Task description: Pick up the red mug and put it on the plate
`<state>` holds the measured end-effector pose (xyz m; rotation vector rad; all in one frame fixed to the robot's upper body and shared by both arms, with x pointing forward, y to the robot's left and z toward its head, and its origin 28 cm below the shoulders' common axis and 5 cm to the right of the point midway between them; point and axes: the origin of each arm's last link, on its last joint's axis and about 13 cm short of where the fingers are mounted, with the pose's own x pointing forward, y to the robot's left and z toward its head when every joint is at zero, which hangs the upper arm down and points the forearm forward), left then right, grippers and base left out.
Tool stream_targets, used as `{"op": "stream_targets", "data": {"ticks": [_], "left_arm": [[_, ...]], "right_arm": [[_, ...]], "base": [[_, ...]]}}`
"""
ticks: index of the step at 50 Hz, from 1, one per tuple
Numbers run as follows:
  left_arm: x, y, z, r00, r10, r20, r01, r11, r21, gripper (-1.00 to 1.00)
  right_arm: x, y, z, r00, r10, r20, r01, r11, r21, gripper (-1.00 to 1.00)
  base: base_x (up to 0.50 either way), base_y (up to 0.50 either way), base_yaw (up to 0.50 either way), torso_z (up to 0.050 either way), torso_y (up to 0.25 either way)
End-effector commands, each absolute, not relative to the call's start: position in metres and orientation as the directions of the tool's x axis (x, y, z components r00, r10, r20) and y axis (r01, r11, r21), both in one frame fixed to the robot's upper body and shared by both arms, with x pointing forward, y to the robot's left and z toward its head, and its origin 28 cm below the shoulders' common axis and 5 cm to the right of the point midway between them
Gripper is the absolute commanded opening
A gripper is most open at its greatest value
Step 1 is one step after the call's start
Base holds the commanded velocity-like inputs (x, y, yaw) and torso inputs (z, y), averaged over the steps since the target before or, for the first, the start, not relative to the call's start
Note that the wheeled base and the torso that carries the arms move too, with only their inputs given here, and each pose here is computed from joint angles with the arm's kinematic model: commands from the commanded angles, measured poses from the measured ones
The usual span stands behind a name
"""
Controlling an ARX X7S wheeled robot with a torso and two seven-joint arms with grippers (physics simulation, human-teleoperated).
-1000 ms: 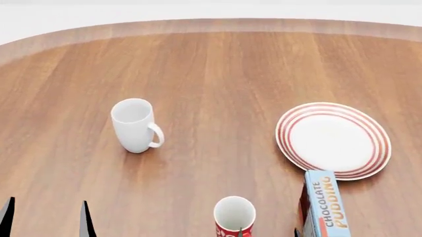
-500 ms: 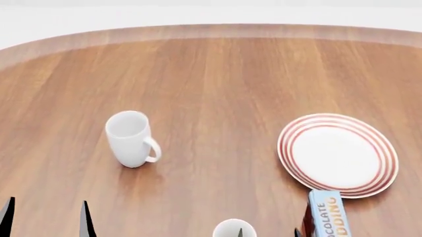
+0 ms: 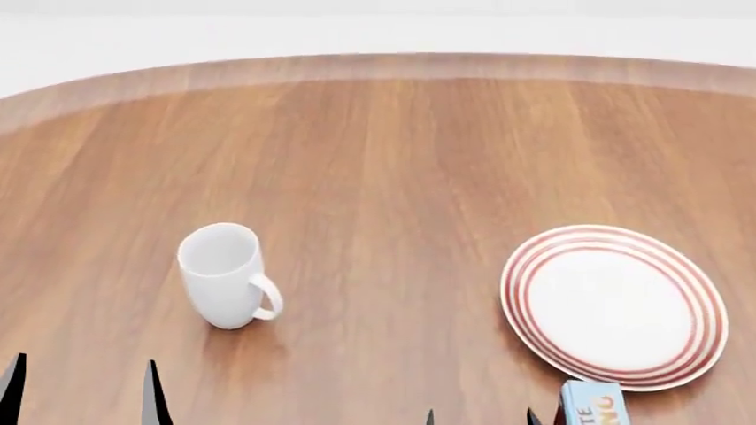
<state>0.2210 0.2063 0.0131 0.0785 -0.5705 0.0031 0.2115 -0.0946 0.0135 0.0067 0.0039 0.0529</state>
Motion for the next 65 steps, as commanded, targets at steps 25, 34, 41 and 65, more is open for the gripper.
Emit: {"op": "stream_targets", "data": {"ticks": [25,34,41,65], "left_arm": [[0.2209,0.2063,0.0131,0.842,-0.019,0.540,-0.025,0.997,0.074,1.00],[0.2210,0.2063,0.0131,0.841,-0.019,0.541,-0.025,0.997,0.073,1.00],[0.2210,0.2063,0.0131,0.841,-0.019,0.541,-0.026,0.997,0.074,1.00],[0.2210,0.2062,0.0131,0.839,-0.020,0.543,-0.022,0.997,0.070,1.00]], "right_arm": [[0.2124,-0.0948,0.0124,0.998,0.055,-0.005,-0.055,0.998,0.005,1.00],[0.2120,-0.0949,0.0130,0.998,0.055,-0.006,-0.055,0.998,0.004,1.00],[0.2119,-0.0950,0.0133,0.999,0.054,-0.005,-0.054,0.999,0.006,1.00],[0.2089,-0.0936,0.0129,0.998,0.056,-0.012,-0.056,0.998,-0.023,1.00]], "base": [[0.15,0.00,0.00,0.000,0.000],[0.15,0.00,0.00,0.000,0.002],[0.15,0.00,0.00,0.000,0.000],[0.06,0.00,0.00,0.000,0.000]]}}
